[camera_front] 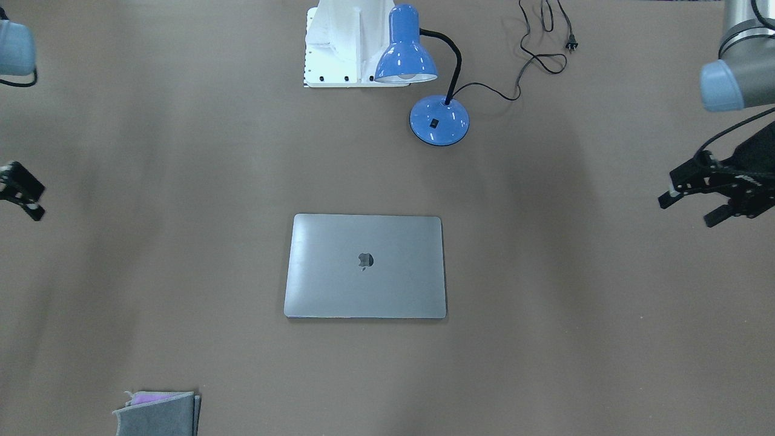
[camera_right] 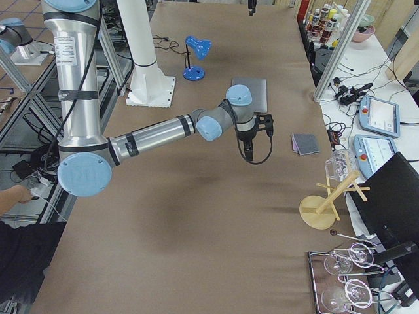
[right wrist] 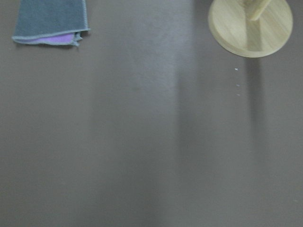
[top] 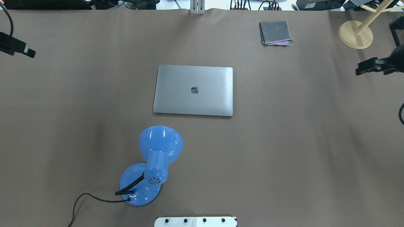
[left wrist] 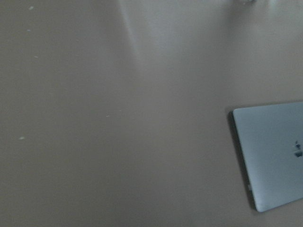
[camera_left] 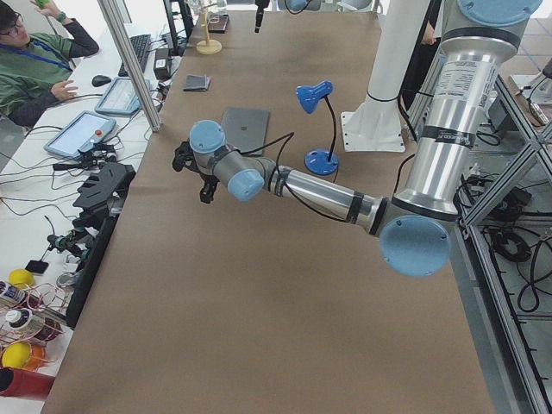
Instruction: Close laptop
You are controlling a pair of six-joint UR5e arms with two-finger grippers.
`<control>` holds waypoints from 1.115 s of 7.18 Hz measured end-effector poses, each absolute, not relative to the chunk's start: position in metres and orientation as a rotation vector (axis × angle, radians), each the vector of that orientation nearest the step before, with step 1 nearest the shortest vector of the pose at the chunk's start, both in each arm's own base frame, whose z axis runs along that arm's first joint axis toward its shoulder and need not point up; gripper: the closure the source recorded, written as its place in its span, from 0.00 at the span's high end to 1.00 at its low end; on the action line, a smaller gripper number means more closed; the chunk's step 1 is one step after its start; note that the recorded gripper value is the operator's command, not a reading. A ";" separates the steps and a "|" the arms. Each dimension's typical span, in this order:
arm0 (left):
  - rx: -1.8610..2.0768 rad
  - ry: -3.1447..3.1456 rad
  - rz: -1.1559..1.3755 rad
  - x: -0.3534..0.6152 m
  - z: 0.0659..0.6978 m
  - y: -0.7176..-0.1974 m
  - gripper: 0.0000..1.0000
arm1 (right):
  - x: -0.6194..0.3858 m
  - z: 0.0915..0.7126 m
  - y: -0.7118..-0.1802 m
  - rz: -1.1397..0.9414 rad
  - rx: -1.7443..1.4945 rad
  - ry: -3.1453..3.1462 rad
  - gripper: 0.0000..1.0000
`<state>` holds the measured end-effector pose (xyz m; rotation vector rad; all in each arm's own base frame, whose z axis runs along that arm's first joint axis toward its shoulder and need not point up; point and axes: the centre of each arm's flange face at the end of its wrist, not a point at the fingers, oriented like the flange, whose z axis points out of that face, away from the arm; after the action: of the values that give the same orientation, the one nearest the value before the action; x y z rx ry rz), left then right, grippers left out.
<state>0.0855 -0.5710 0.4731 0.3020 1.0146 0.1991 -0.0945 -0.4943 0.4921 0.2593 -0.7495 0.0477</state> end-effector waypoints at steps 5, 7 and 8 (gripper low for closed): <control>0.102 0.708 0.417 -0.073 0.618 -0.510 0.98 | 0.043 0.619 -0.404 -0.140 0.161 -0.633 1.00; 0.128 0.686 0.455 -0.092 0.656 -0.474 0.98 | 0.048 0.658 -0.387 -0.144 0.095 -0.622 1.00; 0.126 0.680 0.439 -0.094 0.666 -0.464 0.98 | 0.049 0.670 -0.385 -0.138 0.073 -0.624 1.00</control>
<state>-0.0938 -0.4639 0.6658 0.1265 0.6795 0.4394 0.0485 -0.3850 0.6703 0.0731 -0.6241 -0.1380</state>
